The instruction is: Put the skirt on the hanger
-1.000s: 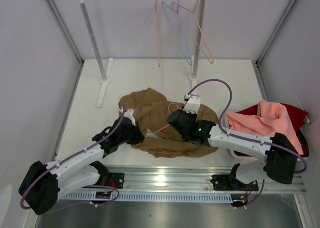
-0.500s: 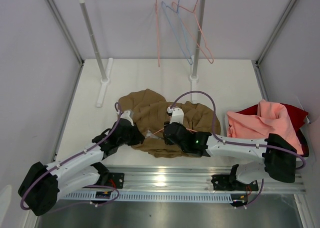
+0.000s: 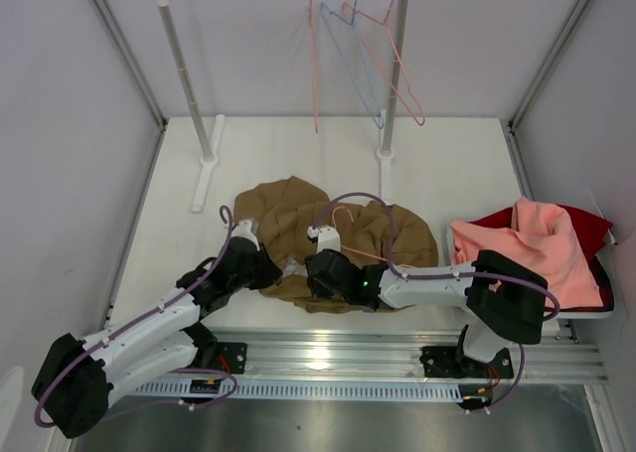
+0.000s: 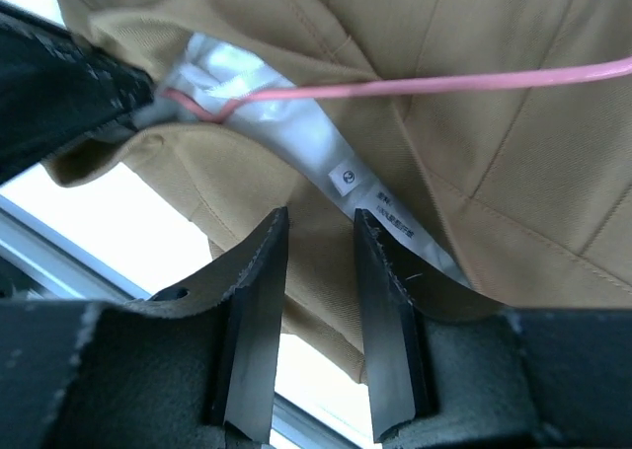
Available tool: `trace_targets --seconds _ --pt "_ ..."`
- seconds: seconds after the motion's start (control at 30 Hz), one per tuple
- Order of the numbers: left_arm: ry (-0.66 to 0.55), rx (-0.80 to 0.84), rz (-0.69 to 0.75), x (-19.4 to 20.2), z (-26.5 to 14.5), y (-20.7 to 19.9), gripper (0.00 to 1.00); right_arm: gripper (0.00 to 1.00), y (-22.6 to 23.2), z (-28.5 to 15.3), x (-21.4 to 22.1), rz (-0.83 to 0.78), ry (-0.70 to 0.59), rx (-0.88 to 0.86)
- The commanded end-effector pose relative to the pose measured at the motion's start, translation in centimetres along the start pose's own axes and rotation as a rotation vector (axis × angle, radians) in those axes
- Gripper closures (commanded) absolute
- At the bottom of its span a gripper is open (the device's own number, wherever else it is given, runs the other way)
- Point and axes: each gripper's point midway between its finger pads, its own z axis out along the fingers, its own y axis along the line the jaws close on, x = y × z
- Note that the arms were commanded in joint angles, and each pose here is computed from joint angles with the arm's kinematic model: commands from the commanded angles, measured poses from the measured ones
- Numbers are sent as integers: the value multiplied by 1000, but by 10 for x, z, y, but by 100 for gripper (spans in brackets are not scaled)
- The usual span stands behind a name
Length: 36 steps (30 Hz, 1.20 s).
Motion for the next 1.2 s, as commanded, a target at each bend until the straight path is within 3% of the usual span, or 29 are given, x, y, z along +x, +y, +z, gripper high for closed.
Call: trace_targets --seconds 0.0,0.47,0.53,0.7,0.83,1.0,1.17 --pt "-10 -31 -6 -3 -1 4 80 61 29 -8 -14 -2 -62 -82" --pt "23 -32 -7 5 12 4 85 66 25 -18 42 -18 8 -93" --pt "24 -28 -8 5 10 3 82 68 24 -13 50 -15 23 -94" --pt "28 -4 13 -3 3 -7 64 71 20 -3 62 -20 53 -82" --pt "14 15 53 -13 -4 -16 56 81 18 4 66 -19 60 -73" --pt "-13 22 110 -30 -15 -25 56 88 18 5 62 -17 48 -73" --pt "-62 18 152 -47 -32 -28 54 89 20 5 60 -17 46 -79"
